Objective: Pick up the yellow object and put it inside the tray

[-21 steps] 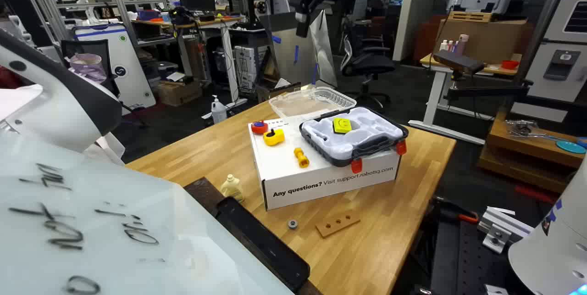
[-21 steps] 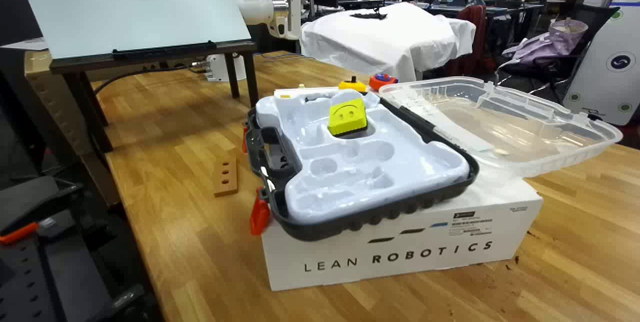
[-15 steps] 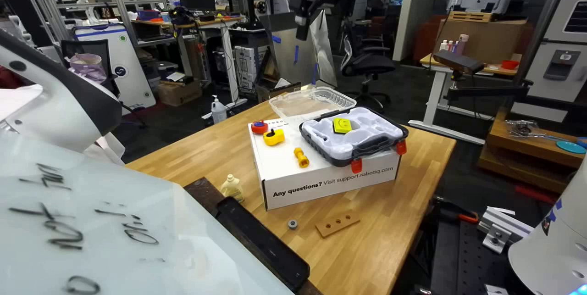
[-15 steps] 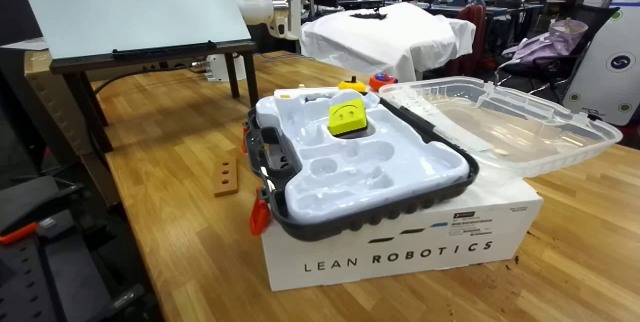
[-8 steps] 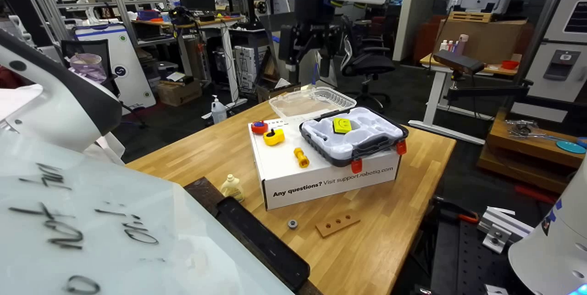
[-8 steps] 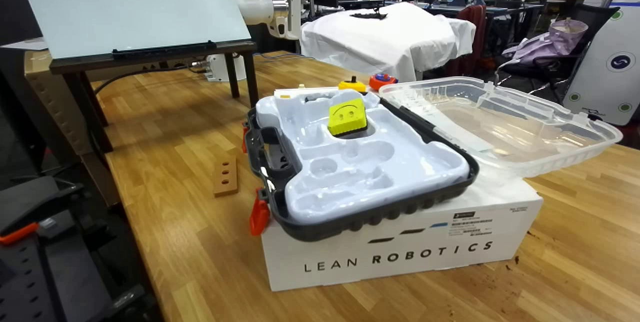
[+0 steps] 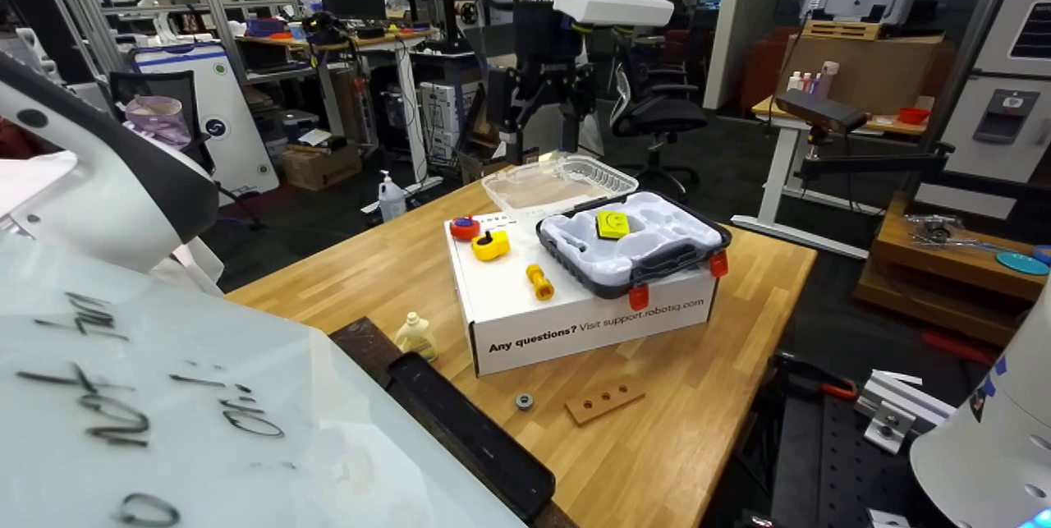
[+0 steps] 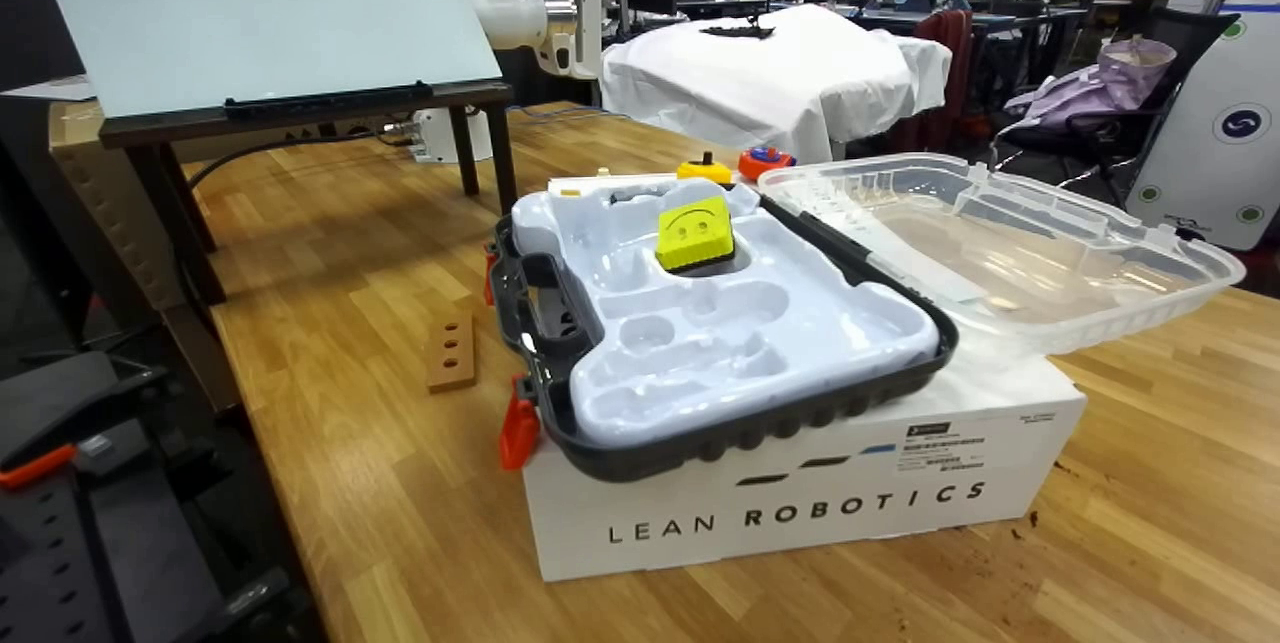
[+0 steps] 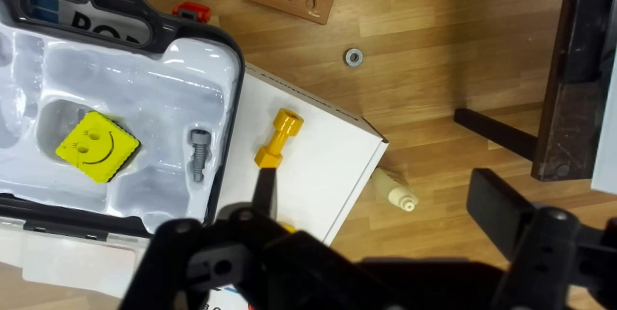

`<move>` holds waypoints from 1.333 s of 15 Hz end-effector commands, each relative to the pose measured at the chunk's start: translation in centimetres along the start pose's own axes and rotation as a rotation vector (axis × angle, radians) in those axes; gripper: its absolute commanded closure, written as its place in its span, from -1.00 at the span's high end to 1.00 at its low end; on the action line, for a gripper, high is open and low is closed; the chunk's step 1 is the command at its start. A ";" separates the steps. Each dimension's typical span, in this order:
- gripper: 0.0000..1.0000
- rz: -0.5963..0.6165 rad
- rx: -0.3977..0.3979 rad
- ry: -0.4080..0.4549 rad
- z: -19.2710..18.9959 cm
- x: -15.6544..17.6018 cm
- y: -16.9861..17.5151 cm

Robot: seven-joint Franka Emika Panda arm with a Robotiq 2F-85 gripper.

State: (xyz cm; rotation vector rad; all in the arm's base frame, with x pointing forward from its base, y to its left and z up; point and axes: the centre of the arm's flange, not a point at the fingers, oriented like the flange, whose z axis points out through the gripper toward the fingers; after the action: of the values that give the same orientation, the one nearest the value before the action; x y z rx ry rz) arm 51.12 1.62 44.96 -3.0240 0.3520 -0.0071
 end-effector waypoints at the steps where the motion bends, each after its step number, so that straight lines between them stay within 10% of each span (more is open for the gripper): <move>1: 1.00 0.000 0.000 0.000 0.0 0.0 0.0; 20: 1.00 0.067 -0.026 -0.086 6.2 5.4 -1.0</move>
State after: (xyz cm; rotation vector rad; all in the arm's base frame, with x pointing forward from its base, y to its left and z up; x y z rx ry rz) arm 56.76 1.98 38.86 -3.0240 0.4486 0.1339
